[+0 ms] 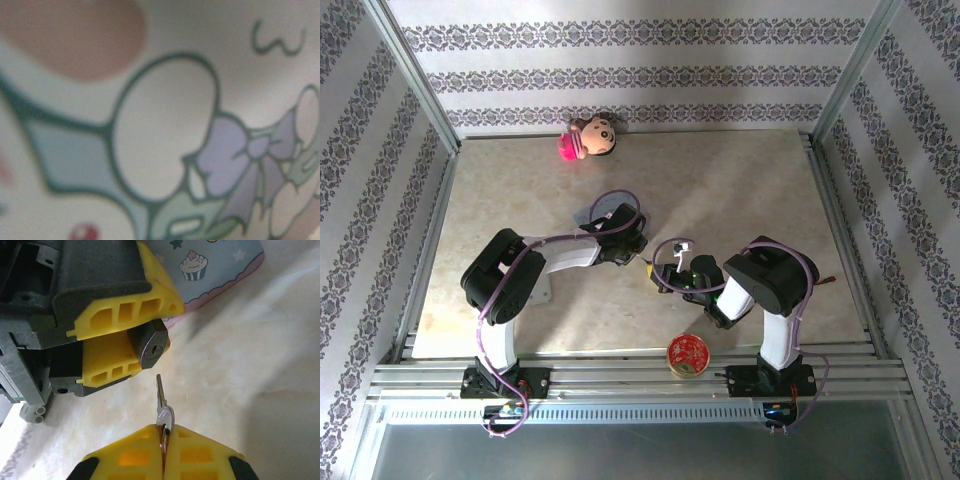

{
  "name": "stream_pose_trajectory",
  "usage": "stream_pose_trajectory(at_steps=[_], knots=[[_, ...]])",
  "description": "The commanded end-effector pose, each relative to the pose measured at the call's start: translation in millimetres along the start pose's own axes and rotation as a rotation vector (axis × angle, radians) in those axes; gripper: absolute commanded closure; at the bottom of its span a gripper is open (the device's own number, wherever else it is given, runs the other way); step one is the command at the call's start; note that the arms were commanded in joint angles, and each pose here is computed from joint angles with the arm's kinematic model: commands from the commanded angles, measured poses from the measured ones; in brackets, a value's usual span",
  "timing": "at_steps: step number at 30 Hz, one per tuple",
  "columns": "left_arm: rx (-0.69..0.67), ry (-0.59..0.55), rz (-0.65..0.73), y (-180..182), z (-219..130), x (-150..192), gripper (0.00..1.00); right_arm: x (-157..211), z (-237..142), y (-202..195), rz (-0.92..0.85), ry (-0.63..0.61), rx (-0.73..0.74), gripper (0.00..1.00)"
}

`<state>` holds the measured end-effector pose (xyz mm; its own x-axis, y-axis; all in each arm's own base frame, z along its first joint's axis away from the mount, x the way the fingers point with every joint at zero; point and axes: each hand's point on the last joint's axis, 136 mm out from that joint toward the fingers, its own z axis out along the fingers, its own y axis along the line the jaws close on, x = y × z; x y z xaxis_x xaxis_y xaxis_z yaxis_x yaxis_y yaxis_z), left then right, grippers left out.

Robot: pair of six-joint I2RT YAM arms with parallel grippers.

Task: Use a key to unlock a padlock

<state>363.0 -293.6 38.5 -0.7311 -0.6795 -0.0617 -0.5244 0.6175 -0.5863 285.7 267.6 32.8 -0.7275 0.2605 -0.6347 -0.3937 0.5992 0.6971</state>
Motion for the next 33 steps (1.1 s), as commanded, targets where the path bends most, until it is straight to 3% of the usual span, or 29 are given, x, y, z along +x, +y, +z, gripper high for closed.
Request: stream_pose_trajectory(at_steps=[1,33], knots=[[0.012,0.052,-0.096,5.7,3.2,3.5,0.85,-10.5,2.2,8.3,-0.057,-0.061,-0.015,1.0],[0.043,0.119,-0.16,9.7,9.5,11.4,0.86,-41.1,8.3,15.6,-0.108,-0.166,0.002,1.0]])
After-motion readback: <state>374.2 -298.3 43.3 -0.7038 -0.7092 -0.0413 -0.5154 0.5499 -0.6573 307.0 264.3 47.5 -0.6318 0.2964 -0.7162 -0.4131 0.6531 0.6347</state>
